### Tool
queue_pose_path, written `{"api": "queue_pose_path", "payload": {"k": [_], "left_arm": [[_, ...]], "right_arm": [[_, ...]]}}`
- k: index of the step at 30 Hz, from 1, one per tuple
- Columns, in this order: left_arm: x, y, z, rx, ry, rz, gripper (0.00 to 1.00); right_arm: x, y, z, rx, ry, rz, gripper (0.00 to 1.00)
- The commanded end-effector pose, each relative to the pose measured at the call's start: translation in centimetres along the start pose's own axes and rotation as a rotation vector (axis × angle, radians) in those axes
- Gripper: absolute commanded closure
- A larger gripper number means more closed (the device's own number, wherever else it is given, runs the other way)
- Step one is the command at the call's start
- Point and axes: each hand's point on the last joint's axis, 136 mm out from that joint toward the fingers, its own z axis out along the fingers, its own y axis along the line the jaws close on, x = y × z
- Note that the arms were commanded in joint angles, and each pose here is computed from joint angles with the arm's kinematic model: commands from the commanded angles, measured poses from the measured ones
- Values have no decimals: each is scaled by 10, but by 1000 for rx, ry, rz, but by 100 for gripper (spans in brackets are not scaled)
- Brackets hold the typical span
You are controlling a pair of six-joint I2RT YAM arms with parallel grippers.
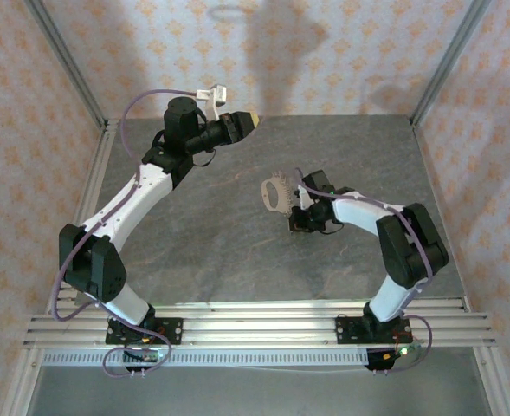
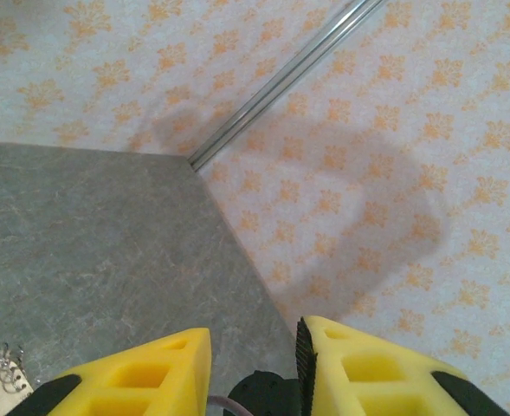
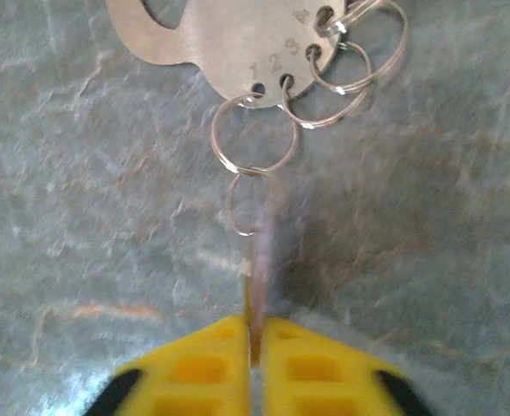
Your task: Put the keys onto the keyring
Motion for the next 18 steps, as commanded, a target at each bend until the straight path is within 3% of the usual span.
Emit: {"api": "queue_pose_path", "payload": {"k": [1,7,11,15,16,18], "left_arm": [[-7,-11,-2,48,-14,23,64],[-4,-17,-8,54,-11,31,54],[-3,-20,-18,33,-21,52,47],[-4,-17,-36,-31,-63,85,24],[-3,-15,-41,-59,-73,95,20],[-5,-6,-53,-139,-106,114,18]], "right_arm": [[8,24,-27,-75,-15,-22,67],[-3,49,-79,-120,-136,-48,42],[-20,60,-113,-116,-244,-54,33],[-43,57,-148,-57,-394,-35,24],[-49,51,-157,-26,-439,-23,16],[-61,38,-174,34,-523,7,15]]}}
